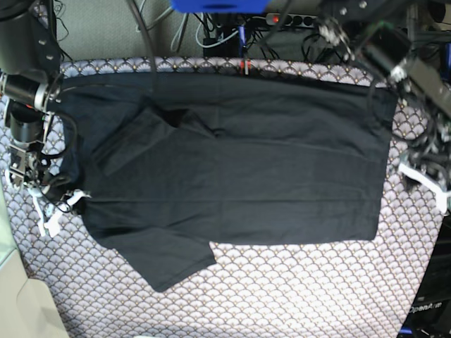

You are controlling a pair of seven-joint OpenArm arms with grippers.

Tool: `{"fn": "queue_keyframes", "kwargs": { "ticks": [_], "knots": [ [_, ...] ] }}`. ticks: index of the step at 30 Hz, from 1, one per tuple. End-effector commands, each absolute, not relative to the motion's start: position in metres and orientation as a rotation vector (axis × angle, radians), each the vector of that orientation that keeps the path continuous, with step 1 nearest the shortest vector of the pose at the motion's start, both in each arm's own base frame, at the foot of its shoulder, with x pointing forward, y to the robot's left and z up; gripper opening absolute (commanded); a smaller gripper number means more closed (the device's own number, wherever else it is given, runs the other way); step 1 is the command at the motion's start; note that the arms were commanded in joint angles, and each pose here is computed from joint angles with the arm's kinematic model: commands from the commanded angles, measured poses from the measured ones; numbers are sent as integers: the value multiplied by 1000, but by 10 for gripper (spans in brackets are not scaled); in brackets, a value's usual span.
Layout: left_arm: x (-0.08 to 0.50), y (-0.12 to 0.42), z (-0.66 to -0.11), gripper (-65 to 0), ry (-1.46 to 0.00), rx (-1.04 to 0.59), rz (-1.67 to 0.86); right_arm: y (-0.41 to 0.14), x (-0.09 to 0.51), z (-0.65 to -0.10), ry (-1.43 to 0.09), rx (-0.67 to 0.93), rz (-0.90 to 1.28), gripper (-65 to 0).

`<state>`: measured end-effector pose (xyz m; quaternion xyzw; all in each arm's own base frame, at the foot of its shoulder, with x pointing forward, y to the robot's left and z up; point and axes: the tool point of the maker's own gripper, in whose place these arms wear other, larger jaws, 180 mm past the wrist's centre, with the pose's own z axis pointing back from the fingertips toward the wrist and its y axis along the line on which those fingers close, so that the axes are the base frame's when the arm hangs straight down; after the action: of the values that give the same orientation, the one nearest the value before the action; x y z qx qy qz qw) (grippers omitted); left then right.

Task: Fold the T-shirt properly
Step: 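Lift the grasped edges and fold them toward the shirt's collar edge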

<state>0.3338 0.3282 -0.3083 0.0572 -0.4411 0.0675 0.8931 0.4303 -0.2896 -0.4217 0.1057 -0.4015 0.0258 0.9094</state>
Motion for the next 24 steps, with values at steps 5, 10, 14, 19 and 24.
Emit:
{"fn": "queue_keyframes", "kwargs": {
  "ticks": [5, 10, 14, 19, 24],
  "knots": [
    [387, 302, -300, -329, -1018, 42, 36, -297, 447, -397, -898, 208, 56, -650],
    [425, 289, -319, -329, -1035, -1, 44, -297, 447, -397, -898, 208, 56, -650],
    [450, 289, -329, -329, -1076, -52, 127, -297, 447, -398, -896, 206, 60, -650],
    [465, 314, -346, -329, -1069, -71, 232, -299, 447, -397, -895, 203, 61, -650],
    [476, 316, -359, -329, -1092, -125, 275, -299, 447, -397, -894, 203, 62, -650]
  ]
}}
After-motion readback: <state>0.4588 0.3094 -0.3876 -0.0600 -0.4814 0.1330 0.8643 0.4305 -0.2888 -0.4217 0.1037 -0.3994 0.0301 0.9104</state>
